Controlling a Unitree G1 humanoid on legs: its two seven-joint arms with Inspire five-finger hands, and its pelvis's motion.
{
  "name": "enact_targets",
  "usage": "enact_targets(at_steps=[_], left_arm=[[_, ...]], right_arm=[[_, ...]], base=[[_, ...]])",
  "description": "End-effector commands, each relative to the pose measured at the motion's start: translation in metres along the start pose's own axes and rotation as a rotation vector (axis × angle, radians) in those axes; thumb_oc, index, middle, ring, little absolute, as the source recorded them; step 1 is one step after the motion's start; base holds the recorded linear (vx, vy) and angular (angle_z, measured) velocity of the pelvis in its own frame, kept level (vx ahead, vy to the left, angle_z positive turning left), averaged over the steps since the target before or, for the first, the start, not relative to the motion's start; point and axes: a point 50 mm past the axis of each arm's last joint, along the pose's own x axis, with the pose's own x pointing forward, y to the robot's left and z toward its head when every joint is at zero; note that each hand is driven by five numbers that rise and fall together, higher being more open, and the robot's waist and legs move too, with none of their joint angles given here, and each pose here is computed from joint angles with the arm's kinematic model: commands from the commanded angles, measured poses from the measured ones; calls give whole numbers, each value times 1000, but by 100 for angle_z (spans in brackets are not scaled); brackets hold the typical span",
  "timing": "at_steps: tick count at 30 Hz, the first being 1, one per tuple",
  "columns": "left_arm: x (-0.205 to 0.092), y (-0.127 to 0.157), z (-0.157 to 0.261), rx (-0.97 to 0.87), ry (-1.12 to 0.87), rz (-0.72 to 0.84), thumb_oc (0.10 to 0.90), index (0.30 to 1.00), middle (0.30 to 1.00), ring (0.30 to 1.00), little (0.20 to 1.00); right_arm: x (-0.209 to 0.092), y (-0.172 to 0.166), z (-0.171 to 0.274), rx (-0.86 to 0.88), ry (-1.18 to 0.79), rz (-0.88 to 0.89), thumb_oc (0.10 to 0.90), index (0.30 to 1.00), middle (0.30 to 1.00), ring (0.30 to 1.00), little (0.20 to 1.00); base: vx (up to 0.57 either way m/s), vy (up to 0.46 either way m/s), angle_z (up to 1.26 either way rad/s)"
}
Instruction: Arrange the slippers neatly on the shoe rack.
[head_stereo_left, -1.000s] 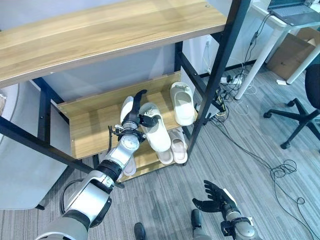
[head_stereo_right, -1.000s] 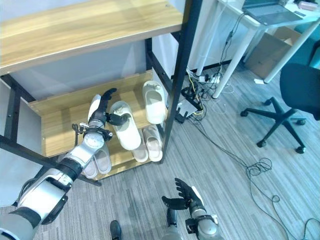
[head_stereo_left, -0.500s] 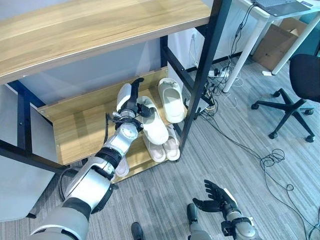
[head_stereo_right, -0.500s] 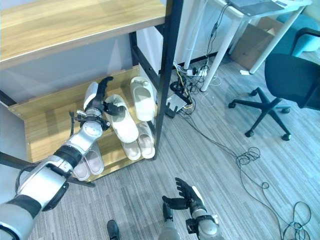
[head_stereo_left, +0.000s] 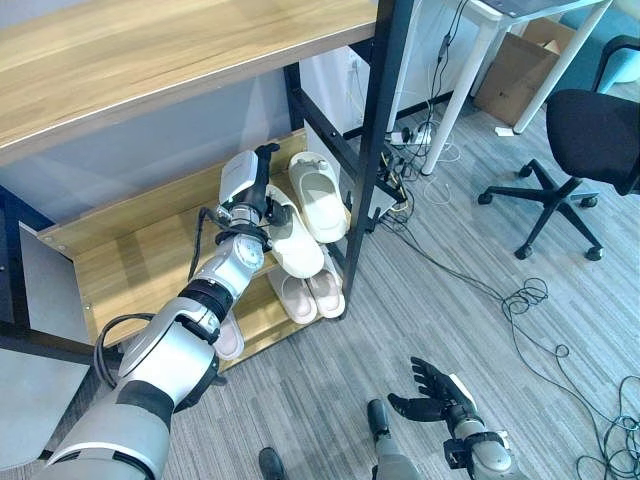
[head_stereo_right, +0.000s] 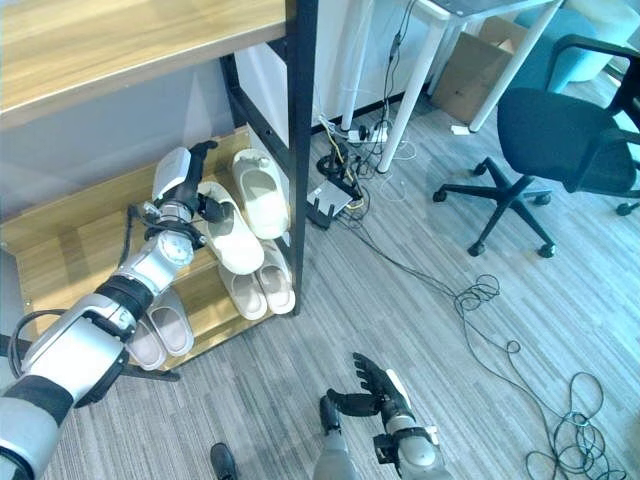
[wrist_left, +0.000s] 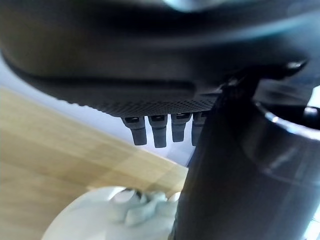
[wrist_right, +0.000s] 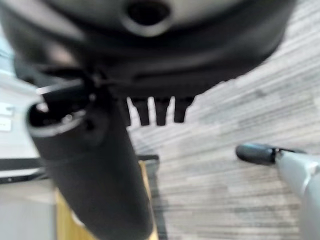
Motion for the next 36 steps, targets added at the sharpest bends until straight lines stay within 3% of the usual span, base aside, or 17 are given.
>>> enact_targets(at_steps=[1, 8, 15, 18, 23, 27, 36], left_arm=[[38, 92, 43, 71, -127, 302, 800, 900, 900, 900, 900], [46, 131, 55, 201, -152, 400, 800, 900, 900, 900, 900], [46, 132, 62, 200, -179, 415, 800, 900, 900, 900, 900], [47, 133, 67, 120, -193, 404, 800, 900, 900, 900, 900], [45, 116, 66, 5, -201, 290, 800, 900, 900, 900, 900], [42, 93, 66, 15, -212, 224, 800, 900, 900, 900, 900], [41, 83, 68, -16, -209, 160, 800, 900, 900, 900, 900]], right_arm=[[7, -33, 35, -44, -166, -83, 800, 900, 900, 900, 900], [5, -33, 35, -54, -180, -87, 800, 900, 900, 900, 900], [3, -33, 32, -70, -174, -87, 800, 900, 900, 900, 900], [2, -31, 29, -75, -165, -70, 800, 900, 900, 900, 900], [2, -26, 21, -56, -129, -62, 800, 900, 900, 900, 900], [3, -26, 21, -56, -123, -61, 800, 900, 900, 900, 900], [4, -29, 22, -46, -119, -67, 800, 900, 900, 900, 900]], base=[[-3, 20, -5], [11, 13, -7], [15, 7, 0], [0, 0, 0], [0, 0, 0], [-8, 2, 2], [-9, 2, 2]])
